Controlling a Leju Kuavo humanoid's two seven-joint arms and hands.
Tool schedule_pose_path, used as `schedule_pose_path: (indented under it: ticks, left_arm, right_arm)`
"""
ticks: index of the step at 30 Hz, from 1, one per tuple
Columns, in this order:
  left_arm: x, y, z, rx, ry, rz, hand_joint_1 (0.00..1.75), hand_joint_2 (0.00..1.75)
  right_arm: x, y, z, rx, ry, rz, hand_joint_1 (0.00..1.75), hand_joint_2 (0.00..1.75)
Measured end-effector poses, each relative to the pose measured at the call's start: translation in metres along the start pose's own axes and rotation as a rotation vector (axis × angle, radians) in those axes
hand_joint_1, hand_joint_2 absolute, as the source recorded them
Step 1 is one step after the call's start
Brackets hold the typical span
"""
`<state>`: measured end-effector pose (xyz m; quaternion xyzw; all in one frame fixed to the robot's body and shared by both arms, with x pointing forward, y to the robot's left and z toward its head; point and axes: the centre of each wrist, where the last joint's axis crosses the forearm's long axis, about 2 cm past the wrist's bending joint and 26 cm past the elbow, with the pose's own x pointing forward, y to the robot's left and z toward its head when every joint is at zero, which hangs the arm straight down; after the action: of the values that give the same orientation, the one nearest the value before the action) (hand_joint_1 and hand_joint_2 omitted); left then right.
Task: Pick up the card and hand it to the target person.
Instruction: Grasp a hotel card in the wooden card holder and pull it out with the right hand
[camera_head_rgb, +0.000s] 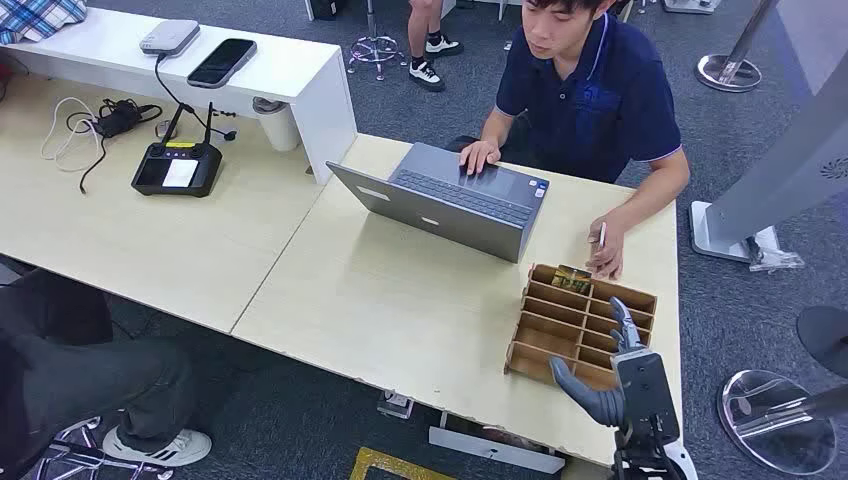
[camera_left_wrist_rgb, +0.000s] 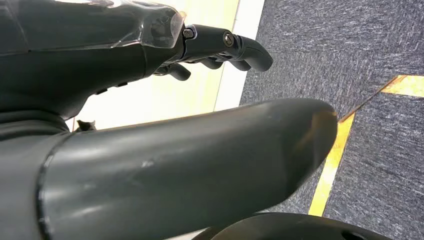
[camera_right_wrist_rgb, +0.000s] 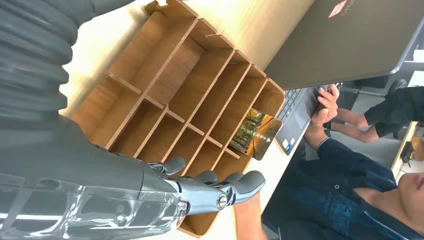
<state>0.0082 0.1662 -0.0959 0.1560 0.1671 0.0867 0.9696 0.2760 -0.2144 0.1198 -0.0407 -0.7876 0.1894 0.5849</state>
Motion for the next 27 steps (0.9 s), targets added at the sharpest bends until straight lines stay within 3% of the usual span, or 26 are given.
schedule_pose_path:
  ticks: [14, 18, 27]
  left_arm:
    - [0.001, -0.001, 0.001, -0.020, -0.013, -0.031, 0.00, 0.00]
    - [0.001, -0.001, 0.001, -0.029, -0.026, -0.037, 0.00, 0.00]
    - [0.001, 0.000, 0.000, -0.053, -0.040, -0.029, 0.00, 0.00]
  right_arm:
    - [0.002, 0.001, -0.008, 0.023, -0.026, 0.052, 0.00, 1.75]
    - [0.016, 0.001, -0.026, 0.047, -0.109, 0.275, 0.00, 1.75]
    - [0.079, 0.009, -0.102, -0.002, -0.434, 0.999, 0.00, 1.75]
